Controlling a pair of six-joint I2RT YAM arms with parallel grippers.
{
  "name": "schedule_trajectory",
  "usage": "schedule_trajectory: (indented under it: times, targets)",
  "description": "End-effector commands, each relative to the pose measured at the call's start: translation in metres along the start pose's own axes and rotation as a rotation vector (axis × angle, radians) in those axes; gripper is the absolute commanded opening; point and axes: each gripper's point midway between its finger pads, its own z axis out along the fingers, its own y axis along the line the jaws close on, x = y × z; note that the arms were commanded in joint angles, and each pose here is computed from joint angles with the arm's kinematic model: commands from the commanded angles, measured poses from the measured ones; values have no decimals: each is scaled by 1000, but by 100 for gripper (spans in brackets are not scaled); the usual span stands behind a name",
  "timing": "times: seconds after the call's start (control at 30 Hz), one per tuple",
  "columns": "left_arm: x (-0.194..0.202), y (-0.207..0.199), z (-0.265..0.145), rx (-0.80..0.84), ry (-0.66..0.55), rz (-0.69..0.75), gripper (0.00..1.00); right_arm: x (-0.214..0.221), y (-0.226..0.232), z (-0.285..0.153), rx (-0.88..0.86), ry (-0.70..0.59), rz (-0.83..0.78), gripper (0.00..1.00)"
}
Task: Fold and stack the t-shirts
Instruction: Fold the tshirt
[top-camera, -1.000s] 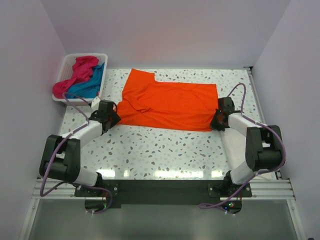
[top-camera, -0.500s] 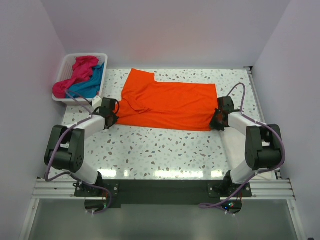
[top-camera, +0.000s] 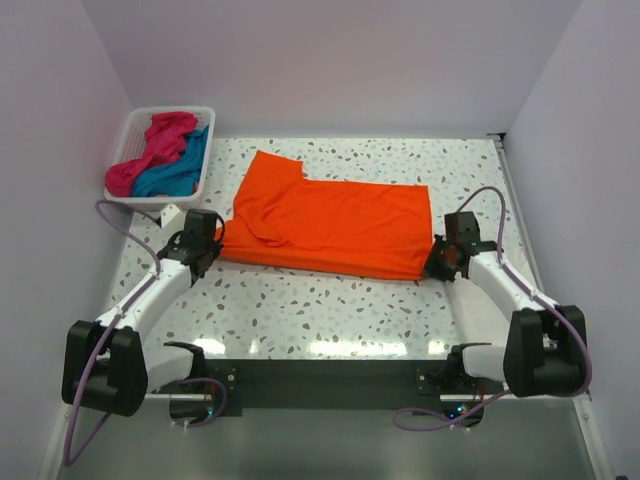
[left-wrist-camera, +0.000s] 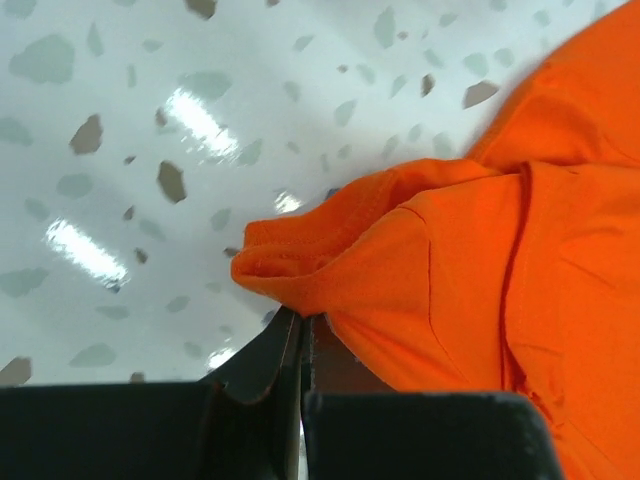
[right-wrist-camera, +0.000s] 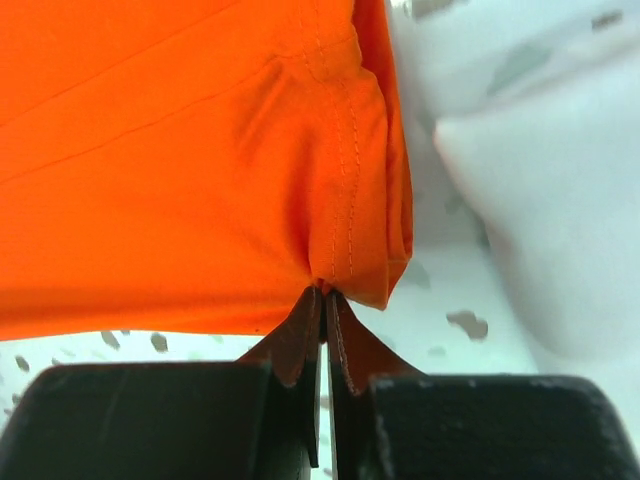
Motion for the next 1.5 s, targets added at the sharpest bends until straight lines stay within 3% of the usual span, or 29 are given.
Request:
schedule_trajectory:
  times: [0.0, 0.1, 0.17, 0.2, 0.27, 0.3, 0.33, 0.37, 0.43, 0.53, 0.57, 0.63, 0.7, 0.8, 0.9, 1.03, 1.1, 1.13, 1.27, 1.47]
  targets:
    - [16, 39, -4, -83, 10, -14, 0, 29, -12, -24, -6, 43, -6, 0]
    - [35, 56, -8, -75, 41, -25, 0, 49, -8, -39, -66, 74, 28, 1]
    - [42, 67, -13, -72, 45, -33, 0, 64, -4, -50, -117, 93, 72, 7]
    - [43, 68, -15, -62, 45, -38, 12, 65, -7, -53, -110, 81, 76, 9]
    - [41, 68, -20, -34, 33, -44, 32, 64, -11, -66, -105, 38, 76, 29]
    - [42, 63, -22, -5, 41, -46, 49, 63, -9, -70, -123, 17, 74, 36]
    - [39, 58, -25, 24, 38, -37, 54, 57, -6, -78, -152, -31, 72, 51]
    - [32, 51, -29, 58, 23, -41, 57, 53, -2, -82, -173, -54, 71, 59]
    - [24, 37, -36, 128, 10, -24, 60, 37, 13, -94, -234, -123, 22, 66]
    - [9, 10, -46, 241, -13, -3, 53, 11, 42, -103, -265, -205, -77, 65]
    - [12, 4, -46, 268, 3, 7, 50, 9, 50, -93, -243, -187, -105, 59]
    - [15, -11, -46, 328, 29, 18, 38, 0, 90, -96, -279, -252, -209, 57]
    - [22, -21, -41, 348, 68, 42, 31, 11, 135, -89, -310, -230, -328, 49]
    - [26, -33, -35, 369, 87, 58, 20, 19, 198, -79, -354, -286, -485, 49]
    - [32, -41, -29, 391, 101, 49, 17, 30, 266, -87, -480, -354, -614, 47]
    - [40, -36, -15, 335, 124, 33, 15, 67, 329, -50, -502, -342, -815, 45]
    - [42, -31, -11, 312, 120, 20, 14, 80, 362, -57, -543, -369, -869, 44]
    - [42, -30, -10, 306, 119, 7, 14, 95, 365, -34, -509, -344, -927, 44]
    - [43, -13, -1, 222, 129, -21, 14, 126, 396, -17, -517, -344, -1029, 44]
    - [50, -1, 7, 190, 163, -50, 14, 137, 412, -3, -493, -365, -1086, 45]
